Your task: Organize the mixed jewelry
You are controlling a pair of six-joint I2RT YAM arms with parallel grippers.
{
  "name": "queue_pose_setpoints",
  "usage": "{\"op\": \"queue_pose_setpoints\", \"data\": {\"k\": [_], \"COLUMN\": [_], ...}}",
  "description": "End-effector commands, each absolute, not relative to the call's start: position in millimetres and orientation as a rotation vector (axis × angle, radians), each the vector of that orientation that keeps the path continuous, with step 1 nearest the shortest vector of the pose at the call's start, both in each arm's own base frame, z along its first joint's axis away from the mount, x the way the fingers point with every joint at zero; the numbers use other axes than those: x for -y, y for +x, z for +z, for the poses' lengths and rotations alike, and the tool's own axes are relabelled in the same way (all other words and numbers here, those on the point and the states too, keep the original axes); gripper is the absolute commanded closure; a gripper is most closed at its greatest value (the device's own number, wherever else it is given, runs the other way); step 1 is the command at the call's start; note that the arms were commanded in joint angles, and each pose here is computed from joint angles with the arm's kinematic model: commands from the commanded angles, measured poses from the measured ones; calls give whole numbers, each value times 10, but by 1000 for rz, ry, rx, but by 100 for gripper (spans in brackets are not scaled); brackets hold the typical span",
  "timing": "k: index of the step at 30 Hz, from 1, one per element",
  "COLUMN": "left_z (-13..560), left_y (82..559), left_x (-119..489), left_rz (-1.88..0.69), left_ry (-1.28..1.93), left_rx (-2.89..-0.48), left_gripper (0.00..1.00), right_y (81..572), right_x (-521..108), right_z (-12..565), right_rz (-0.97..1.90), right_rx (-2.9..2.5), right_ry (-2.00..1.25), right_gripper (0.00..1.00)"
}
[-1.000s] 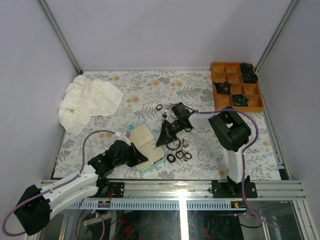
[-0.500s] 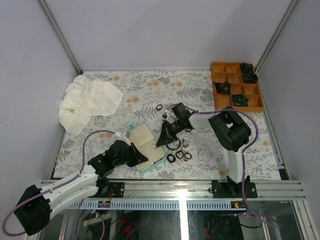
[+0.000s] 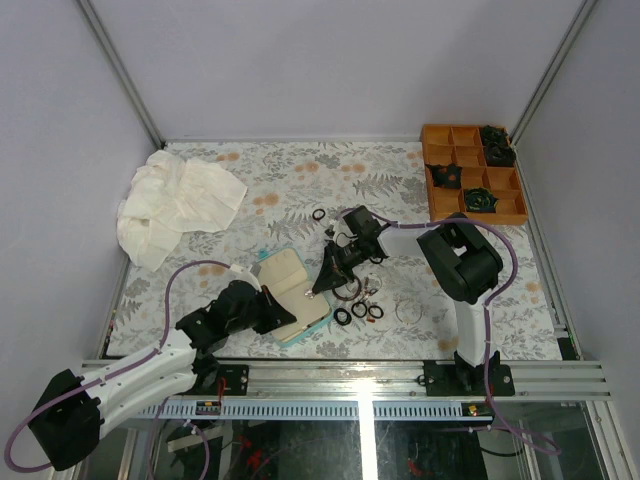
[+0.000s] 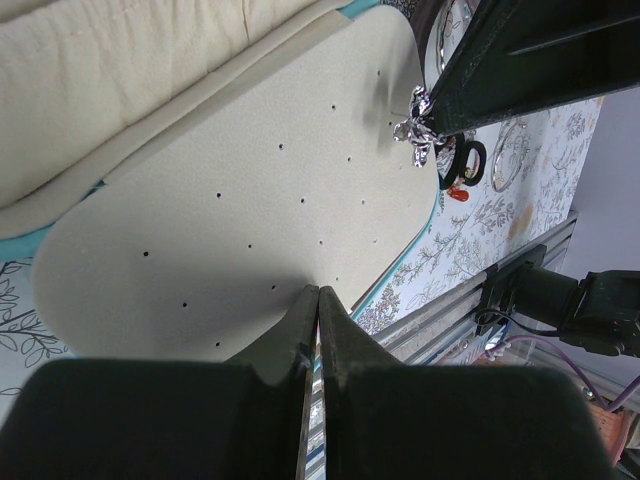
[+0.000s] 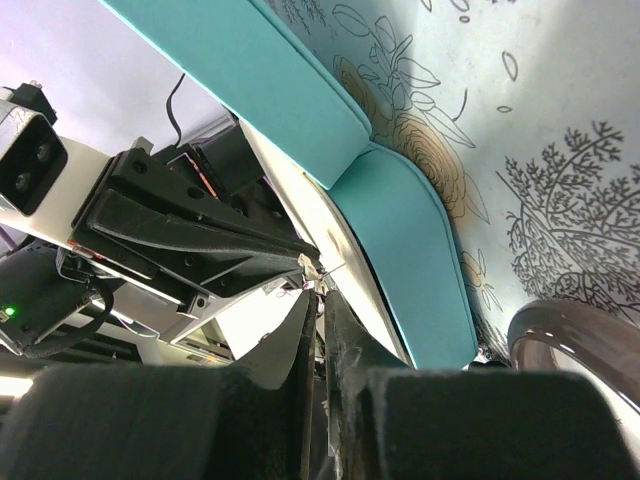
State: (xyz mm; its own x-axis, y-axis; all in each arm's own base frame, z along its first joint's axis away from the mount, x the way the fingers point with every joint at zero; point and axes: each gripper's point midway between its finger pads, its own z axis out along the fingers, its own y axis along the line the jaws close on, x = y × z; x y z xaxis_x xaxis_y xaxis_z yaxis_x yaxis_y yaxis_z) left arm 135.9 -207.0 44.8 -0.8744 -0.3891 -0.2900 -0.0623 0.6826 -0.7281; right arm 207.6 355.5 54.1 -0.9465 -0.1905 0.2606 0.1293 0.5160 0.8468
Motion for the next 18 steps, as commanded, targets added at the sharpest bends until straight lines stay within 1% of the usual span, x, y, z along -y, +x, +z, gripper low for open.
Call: {"op": "queue_pose_setpoints", "data": {"k": [1,18], "left_z": [293,284], "left_y": [1290,1290], "left_x": [1968,1965], "left_rz": [-962,-958], "left_ry": [-350,-350], "left_rx": [-2526,-2527], "left_gripper": [100,100], "right_y": [2002,1946], "right_x": [-3556,-3594], "right_z": [692,704], "right_rz": [-1424,-1419], "right_rx": [2428,2415], "right_ry": [83,100], "right_gripper": [100,100]}}
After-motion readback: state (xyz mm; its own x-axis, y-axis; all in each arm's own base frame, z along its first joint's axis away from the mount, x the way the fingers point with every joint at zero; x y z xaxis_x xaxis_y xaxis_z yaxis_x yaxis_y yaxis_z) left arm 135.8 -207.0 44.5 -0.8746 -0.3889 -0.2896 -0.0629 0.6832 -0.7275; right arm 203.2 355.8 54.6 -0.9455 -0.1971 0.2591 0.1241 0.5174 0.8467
